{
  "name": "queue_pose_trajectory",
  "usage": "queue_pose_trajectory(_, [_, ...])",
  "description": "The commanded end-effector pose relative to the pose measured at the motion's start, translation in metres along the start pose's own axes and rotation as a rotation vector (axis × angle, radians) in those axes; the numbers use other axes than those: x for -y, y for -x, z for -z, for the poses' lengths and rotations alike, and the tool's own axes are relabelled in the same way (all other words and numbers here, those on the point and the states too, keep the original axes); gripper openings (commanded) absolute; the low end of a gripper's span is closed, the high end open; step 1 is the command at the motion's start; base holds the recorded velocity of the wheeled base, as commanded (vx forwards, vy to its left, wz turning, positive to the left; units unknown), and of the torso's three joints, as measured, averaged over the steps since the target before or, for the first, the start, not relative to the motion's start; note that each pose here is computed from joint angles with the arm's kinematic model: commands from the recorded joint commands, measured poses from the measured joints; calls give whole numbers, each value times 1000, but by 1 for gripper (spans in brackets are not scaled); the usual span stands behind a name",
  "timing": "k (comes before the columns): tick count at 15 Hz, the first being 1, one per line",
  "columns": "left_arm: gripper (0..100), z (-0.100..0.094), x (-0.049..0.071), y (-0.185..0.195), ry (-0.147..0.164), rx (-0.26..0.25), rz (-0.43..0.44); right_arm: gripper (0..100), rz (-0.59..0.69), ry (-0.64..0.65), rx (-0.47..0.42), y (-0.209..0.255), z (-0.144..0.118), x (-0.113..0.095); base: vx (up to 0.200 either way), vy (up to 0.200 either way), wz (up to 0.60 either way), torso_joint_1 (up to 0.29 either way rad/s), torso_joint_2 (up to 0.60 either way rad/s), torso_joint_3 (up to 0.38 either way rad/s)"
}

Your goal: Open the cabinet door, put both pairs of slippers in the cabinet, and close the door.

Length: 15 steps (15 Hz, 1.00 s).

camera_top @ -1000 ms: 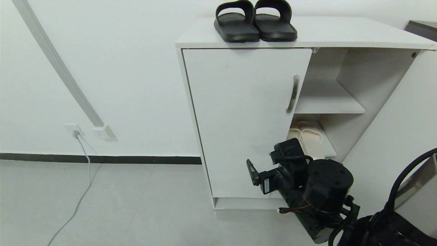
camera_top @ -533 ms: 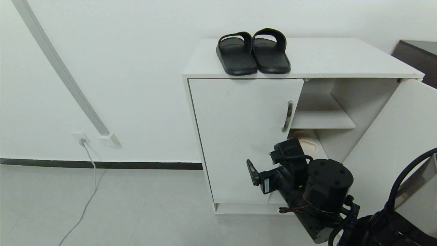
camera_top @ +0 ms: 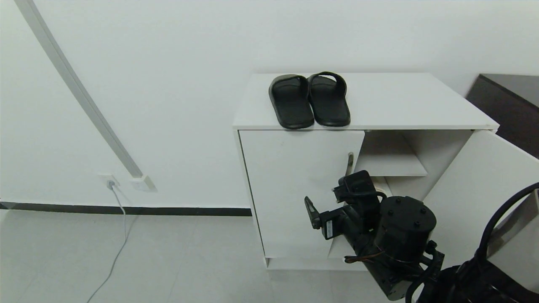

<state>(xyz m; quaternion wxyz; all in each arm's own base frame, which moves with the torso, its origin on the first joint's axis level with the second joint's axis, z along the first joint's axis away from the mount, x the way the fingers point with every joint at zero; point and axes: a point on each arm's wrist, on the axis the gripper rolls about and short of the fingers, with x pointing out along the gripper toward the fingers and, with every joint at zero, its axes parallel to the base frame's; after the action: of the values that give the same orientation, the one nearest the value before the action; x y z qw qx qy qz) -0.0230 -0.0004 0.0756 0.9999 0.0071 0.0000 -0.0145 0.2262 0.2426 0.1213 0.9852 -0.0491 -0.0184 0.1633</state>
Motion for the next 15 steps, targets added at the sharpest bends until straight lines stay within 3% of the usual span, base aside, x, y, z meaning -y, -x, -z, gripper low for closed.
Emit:
queue_pose_trajectory(1, [0, 0, 0, 0, -1, -1, 0, 100, 0, 2, -3, 0, 1, 0, 0, 0, 0, 217, -530, -320])
queue_pose_trajectory(11, [0, 0, 0, 0, 0, -1, 0, 100, -3, 2, 0, 1, 0, -1, 0, 0, 0, 247, -569, -325])
queue_pose_trajectory(15, [0, 0, 0, 0, 0, -1, 0, 100, -58, 18, 32, 6, -3, 2, 0, 0, 0, 49, -117, -62])
